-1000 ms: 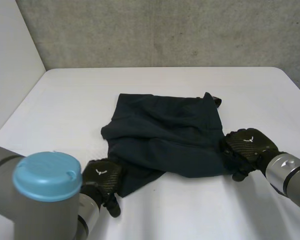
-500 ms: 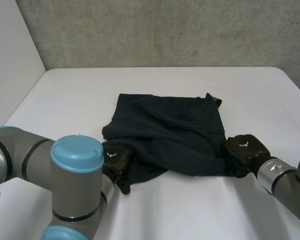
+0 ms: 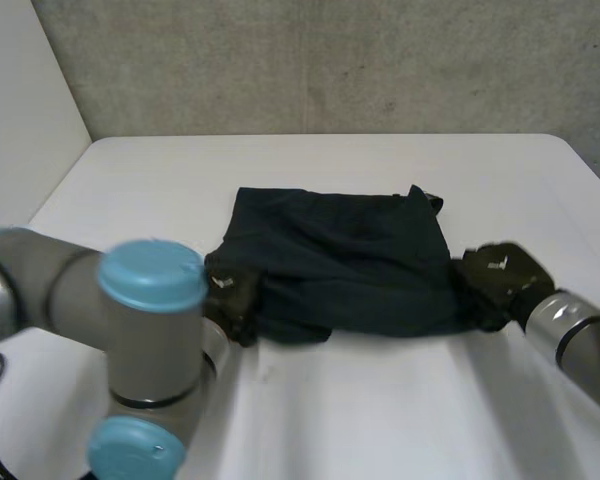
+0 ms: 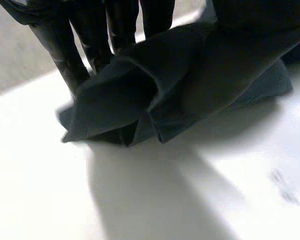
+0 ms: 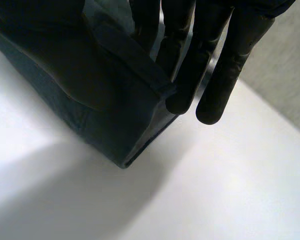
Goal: Fold the shorts.
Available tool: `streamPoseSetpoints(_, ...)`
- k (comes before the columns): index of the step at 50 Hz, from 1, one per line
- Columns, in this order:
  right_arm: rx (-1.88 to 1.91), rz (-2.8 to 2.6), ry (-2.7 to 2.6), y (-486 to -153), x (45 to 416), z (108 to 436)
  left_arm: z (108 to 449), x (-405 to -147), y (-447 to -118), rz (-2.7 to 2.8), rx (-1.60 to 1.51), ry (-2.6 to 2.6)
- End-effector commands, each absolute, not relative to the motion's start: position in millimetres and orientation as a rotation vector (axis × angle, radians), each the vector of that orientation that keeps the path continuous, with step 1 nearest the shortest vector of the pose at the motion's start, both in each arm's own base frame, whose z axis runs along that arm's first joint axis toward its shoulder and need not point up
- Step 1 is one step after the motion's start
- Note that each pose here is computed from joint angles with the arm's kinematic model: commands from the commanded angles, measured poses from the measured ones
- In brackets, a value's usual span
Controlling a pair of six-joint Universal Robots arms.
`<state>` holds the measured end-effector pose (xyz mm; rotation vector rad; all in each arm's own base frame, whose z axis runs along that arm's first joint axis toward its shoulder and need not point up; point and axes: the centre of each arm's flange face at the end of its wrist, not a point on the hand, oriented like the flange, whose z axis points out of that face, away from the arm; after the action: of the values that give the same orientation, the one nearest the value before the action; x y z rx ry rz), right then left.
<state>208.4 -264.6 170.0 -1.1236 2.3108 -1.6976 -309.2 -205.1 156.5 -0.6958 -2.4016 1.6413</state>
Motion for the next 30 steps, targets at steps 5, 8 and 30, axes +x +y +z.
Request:
streamPoseSetpoints(5, -1.249, -1.705, 2.291, -253, 209, 233, 242, -257, -196, 1.931, -0.775, -2.275)
streamPoseSetpoints(8, -1.253, -1.751, 2.274, -254, 209, 247, 252, -247, -194, 1.969, -0.745, -2.271)
streamPoseSetpoints(30, -1.086, -1.628, 2.313, -272, 216, 219, 211, -239, -192, 1.785, -0.794, -2.387)
